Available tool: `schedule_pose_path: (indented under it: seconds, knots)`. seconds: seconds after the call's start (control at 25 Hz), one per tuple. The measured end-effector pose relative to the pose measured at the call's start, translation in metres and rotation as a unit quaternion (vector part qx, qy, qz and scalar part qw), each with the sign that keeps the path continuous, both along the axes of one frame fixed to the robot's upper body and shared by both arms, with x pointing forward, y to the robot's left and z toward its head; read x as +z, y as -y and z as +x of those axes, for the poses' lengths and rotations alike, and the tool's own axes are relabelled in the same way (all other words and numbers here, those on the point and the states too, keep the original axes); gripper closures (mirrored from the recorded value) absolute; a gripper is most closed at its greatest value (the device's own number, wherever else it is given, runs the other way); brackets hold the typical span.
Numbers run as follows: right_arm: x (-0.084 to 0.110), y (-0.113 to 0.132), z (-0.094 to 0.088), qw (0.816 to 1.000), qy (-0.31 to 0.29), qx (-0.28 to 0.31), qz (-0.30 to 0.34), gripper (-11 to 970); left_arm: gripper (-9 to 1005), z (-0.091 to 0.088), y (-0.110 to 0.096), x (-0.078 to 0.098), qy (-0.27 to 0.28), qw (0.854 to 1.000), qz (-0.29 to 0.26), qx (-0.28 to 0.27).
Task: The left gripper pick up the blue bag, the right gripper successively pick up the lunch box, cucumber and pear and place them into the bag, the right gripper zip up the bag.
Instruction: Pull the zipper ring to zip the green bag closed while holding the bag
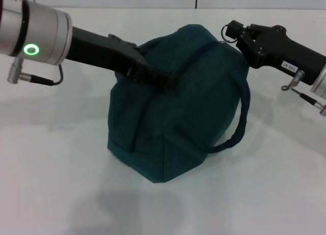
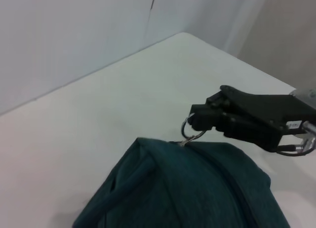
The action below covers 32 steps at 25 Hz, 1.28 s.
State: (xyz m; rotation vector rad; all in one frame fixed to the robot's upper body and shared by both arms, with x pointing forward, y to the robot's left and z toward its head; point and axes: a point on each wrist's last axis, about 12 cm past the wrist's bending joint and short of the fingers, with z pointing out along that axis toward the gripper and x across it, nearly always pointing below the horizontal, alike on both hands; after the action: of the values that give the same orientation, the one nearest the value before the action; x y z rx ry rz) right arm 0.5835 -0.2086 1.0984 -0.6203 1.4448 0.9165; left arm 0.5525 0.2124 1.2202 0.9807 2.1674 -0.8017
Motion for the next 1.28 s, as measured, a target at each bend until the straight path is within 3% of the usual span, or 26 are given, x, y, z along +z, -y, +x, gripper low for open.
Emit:
schedule_pose_path:
  seconds: [0.4, 0.8, 1.28]
  knots:
    - [0.000, -0.001, -0.001, 1.000, 0.001, 0.004, 0.001, 950, 107, 0.020, -0.019, -0.002, -0.040, 0.995, -0.065, 0.058]
    - [0.001, -0.001, 0.000, 1.000, 0.002, 0.004, 0.000, 950, 108, 0.020, -0.018, -0.008, -0.053, 0.995, -0.066, 0.058]
    - [0.002, 0.000, 0.000, 1.000, 0.004, 0.002, 0.002, 950, 342, 0.026, -0.017, -0.011, -0.059, 0.995, -0.061, 0.055]
